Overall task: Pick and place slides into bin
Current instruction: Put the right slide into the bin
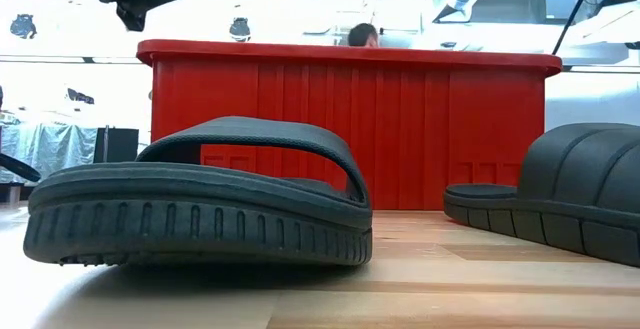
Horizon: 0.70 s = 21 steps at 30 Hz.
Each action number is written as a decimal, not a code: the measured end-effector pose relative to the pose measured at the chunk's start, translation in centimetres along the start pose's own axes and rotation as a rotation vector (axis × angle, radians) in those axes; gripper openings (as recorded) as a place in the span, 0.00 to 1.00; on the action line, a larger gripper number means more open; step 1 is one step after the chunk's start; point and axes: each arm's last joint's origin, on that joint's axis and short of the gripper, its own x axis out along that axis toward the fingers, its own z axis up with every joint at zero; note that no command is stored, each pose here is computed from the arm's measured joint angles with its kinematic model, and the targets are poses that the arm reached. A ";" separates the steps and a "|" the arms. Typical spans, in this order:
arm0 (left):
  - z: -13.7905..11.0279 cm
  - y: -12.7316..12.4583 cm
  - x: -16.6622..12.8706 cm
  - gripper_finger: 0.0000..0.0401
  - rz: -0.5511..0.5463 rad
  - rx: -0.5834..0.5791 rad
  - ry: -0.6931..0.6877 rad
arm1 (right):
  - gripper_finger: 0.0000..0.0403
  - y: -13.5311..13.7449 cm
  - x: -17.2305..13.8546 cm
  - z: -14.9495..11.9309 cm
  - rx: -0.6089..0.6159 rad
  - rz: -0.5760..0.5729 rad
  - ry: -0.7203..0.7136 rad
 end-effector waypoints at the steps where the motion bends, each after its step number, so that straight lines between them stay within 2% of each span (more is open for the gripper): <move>1: -0.1 0.0 0.0 0.39 0.001 0.003 0.011 | 0.33 0.2 0.1 -0.1 0.000 0.000 0.002; 10: -0.5 -0.1 0.0 0.39 -0.046 0.051 0.051 | 0.33 0.9 0.7 -0.2 -0.012 0.019 0.024; 15: -0.5 -0.3 0.0 0.39 -0.102 0.080 0.049 | 0.33 1.5 2.3 0.7 0.039 0.023 0.037; 21: -0.5 -0.3 0.0 0.39 -0.121 0.096 0.055 | 0.33 1.7 4.8 1.5 0.030 0.037 0.162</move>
